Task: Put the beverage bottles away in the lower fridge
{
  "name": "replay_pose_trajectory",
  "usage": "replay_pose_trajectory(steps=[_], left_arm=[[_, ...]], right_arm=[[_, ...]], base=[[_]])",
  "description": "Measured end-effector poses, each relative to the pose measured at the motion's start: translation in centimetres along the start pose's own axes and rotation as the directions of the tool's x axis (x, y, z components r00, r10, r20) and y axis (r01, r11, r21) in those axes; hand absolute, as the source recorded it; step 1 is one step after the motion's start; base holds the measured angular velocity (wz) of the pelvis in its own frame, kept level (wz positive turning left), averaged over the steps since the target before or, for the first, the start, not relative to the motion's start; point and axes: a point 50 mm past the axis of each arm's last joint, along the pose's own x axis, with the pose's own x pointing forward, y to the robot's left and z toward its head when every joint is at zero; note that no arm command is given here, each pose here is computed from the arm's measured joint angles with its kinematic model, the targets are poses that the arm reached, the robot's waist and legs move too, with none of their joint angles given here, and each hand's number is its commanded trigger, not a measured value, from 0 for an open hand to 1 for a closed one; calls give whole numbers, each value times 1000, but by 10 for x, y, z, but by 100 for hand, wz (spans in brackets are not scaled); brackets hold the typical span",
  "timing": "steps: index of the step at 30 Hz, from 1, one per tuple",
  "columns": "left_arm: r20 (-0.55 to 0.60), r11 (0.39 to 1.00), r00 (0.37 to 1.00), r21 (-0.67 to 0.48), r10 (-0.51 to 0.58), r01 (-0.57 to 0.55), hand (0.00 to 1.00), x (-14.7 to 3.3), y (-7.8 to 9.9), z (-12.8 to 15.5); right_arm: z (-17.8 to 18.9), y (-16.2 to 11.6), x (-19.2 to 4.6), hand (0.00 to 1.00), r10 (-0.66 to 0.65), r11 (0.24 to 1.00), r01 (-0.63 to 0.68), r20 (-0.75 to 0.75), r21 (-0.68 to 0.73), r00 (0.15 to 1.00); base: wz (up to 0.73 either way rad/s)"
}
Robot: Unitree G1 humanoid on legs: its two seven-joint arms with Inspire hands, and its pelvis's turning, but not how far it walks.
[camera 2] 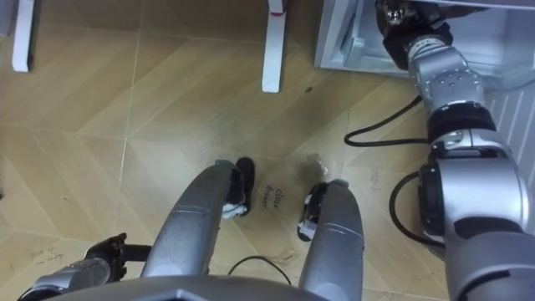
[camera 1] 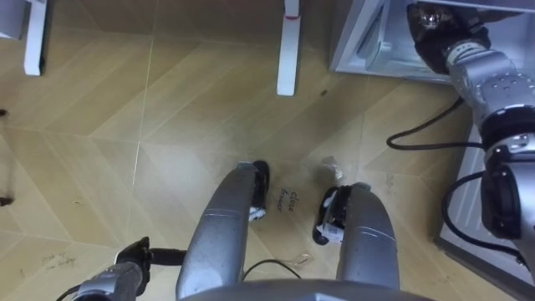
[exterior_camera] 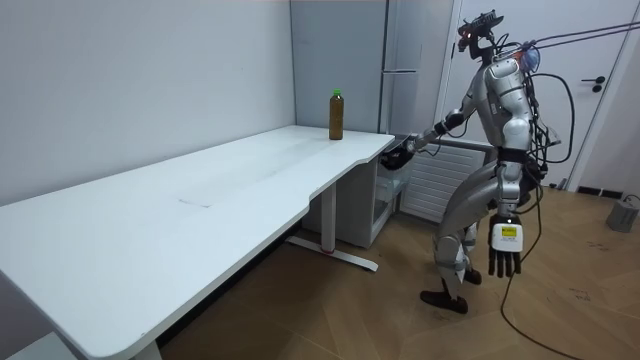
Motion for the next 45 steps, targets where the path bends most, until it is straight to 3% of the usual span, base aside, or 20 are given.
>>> replay_pose_trajectory(steps=[8, 12, 23, 29, 45], left_arm=[[-3, 1000, 1000, -2, -3, 3, 0, 0, 0, -1], [-4, 1000, 1000, -19, -10, 10, 0, 0, -1, -2], [8, 999, 1000, -23, -26, 26, 0, 0, -2, -1], [6, 995, 999, -95, -37, 37, 0, 0, -2, -3], [-17, 991, 998, -125, -53, 51, 0, -1, 2, -13]], right_arm=[[-1, -6, 1, 0, -29, 1000, 29, -7, 8, 1000], [-8, -29, 0, 0, -90, 995, 91, -31, 37, 995], [-18, -63, -5, 0, -98, 995, 100, -67, 29, 993], [-28, -97, -13, 0, -175, 983, 179, -130, 26, 976], [-36, -119, -20, 0, -215, 974, 223, -180, 28, 960]], base=[[0], [0], [-3], [1], [0]])
